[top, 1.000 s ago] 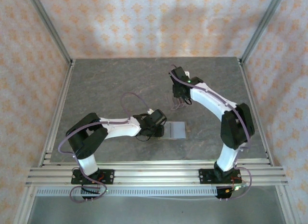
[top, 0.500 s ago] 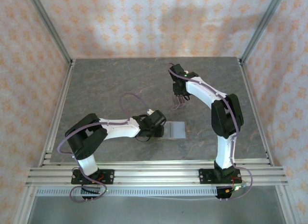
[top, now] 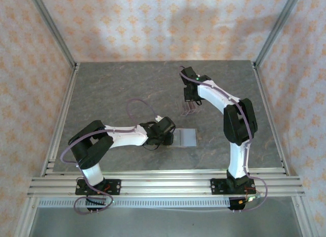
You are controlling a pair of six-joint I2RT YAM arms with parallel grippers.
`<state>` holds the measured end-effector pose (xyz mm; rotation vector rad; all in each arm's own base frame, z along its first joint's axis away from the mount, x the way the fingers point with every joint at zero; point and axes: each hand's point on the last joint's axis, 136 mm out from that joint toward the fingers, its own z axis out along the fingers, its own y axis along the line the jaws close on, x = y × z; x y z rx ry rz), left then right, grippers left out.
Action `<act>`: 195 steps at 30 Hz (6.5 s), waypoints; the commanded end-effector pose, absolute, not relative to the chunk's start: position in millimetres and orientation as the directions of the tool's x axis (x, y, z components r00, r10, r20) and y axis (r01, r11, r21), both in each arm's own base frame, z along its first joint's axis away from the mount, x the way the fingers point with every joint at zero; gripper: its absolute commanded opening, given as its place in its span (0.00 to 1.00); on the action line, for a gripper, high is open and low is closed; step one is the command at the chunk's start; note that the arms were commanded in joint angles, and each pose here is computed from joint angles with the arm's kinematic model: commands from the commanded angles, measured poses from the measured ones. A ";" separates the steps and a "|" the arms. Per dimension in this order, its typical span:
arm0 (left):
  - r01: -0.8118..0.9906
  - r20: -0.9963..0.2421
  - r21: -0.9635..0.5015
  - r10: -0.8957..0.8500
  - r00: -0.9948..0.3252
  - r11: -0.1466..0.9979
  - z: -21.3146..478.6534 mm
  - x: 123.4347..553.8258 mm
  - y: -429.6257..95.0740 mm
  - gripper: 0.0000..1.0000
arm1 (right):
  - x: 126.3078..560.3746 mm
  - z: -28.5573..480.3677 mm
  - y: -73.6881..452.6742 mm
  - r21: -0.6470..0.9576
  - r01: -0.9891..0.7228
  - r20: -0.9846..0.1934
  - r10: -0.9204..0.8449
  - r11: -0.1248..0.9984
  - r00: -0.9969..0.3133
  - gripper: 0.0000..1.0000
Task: Put the credit cards into the card holder
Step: Pick up the credit card from the storage box, then insert the credit card into the card slot.
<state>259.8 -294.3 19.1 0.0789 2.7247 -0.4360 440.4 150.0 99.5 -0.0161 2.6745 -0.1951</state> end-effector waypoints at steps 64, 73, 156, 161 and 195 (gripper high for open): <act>0.116 -0.263 -0.169 0.069 -0.962 0.979 -27.7 229.6 -279.3 0.30 | 261.7 75.3 190.4 0.684 -0.174 -0.590 0.397 0.708 -0.703 0.00; 0.114 -0.262 -0.169 0.067 -0.963 0.979 -29.5 229.3 -279.1 0.30 | 258.7 63.6 197.4 0.709 -0.171 -0.556 0.393 0.684 -0.732 0.00; 0.130 -0.250 -0.175 0.083 -0.965 0.976 -30.7 229.8 -286.4 0.29 | 230.3 6.7 226.4 0.643 -0.081 -0.344 0.193 0.761 -0.919 0.00; 0.132 -0.253 -0.180 0.084 -0.964 0.975 -30.9 228.6 -288.0 0.30 | 229.6 7.0 238.4 0.678 -0.087 -0.336 0.202 0.730 -0.920 0.00; 0.138 -0.313 -0.342 0.026 -0.949 0.930 40.1 237.7 -288.9 0.24 | 228.3 48.3 206.1 0.509 -0.067 -0.414 0.176 0.858 -0.893 0.09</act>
